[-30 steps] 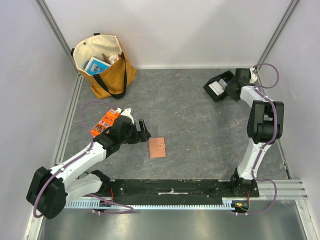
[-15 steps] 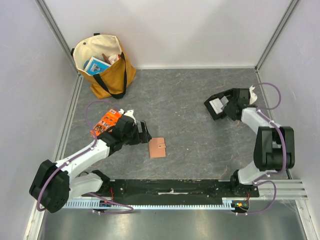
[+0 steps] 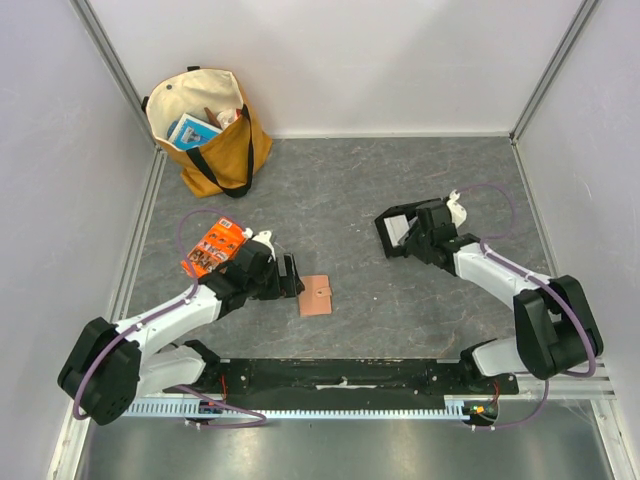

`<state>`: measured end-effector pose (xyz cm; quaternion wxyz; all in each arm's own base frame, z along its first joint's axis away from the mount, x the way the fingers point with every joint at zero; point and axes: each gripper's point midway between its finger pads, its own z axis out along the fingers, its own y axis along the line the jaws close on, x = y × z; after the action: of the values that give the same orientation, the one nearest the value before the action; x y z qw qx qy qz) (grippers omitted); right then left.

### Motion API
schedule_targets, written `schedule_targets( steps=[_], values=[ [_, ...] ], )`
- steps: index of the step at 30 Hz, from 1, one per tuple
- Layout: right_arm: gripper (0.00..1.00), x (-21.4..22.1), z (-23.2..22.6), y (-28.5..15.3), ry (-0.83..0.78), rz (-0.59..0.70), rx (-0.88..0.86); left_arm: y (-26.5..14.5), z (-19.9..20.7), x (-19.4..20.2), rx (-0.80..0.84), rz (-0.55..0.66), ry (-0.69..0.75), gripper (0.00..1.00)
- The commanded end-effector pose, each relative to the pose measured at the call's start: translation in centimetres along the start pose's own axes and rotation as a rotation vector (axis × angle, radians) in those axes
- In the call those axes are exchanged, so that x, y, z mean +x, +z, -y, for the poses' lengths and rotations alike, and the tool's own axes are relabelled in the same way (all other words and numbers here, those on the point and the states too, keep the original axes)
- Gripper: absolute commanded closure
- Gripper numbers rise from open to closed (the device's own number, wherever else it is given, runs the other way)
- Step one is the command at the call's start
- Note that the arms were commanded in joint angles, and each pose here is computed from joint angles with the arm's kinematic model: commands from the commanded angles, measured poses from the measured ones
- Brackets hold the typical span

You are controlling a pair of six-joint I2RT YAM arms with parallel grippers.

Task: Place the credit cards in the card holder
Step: Move the storage box to the center of the board, then move the card holder to the center of the board.

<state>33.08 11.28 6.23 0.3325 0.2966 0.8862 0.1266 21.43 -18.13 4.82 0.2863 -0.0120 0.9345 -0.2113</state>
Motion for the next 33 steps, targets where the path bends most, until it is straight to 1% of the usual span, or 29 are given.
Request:
schedule_targets(
  steps=[1,4,8,11,14,16,17,18,19,22,24,26,28,30,32,33],
  values=[
    [0.51,3.3,-0.3,-0.4,-0.015,-0.062,-0.005,0.1,1.1,-0.3,0.047,0.022,-0.005,0.05],
    [0.53,4.0,-0.4,-0.6,-0.055,-0.063,-0.005,0.2,1.2,-0.1,0.05,0.016,0.001,0.05],
    [0.5,3.6,-0.9,-1.4,-0.124,-0.057,-0.034,0.5,1.4,0.3,0.059,-0.001,0.022,0.05],
    [0.4,2.4,-2.1,-3.5,-0.262,-0.009,-0.11,0.8,1.3,0.9,0.055,-0.023,0.037,0.05],
    [0.27,0.6,-3.8,-6.7,-0.368,0.071,-0.234,1.2,1.6,1.5,0.054,-0.049,0.049,0.09],
    [0.23,-0.3,-4.8,-8.5,-0.418,0.114,-0.307,1.5,1.6,2.1,0.047,-0.064,0.063,0.12],
    [0.21,-0.2,-5.6,-9.4,-0.451,0.114,-0.361,1.7,1.6,2.5,0.044,-0.075,0.064,0.13],
    [0.21,0.1,-6.3,-10.0,-0.488,0.103,-0.42,2.0,1.6,2.8,0.046,-0.084,0.067,0.15],
    [0.22,1.1,-7.0,-10.5,-0.509,0.062,-0.481,2.2,1.7,3.0,0.049,-0.091,0.069,0.16],
    [0.3,4.6,-7.9,-10.3,-0.547,-0.077,-0.572,2.9,2.3,3.8,0.06,-0.128,0.091,0.21],
    [0.33,7.2,-8.2,-9.7,-0.573,-0.154,-0.589,3.3,2.8,4.2,0.063,-0.147,0.122,0.25],
    [0.36,9.6,-8.5,-9.3,-0.598,-0.201,-0.611,3.7,2.8,4.4,0.06,-0.168,0.148,0.35],
    [0.38,11.7,-8.4,-8.9,-0.628,-0.247,-0.62,4.0,3.1,4.6,0.072,-0.185,0.176,0.43],
    [0.39,13.0,-7.8,-8.4,-0.643,-0.279,-0.616,4.3,3.4,4.6,0.092,-0.185,0.204,0.53],
    [0.41,14.1,-7.2,-8.2,-0.664,-0.314,-0.634,4.4,4.0,4.5,0.132,-0.188,0.25,0.54],
    [0.41,14.5,-6.9,-8.2,-0.67,-0.328,-0.633,4.5,4.4,4.4,0.154,-0.192,0.275,0.57]
  ],
)
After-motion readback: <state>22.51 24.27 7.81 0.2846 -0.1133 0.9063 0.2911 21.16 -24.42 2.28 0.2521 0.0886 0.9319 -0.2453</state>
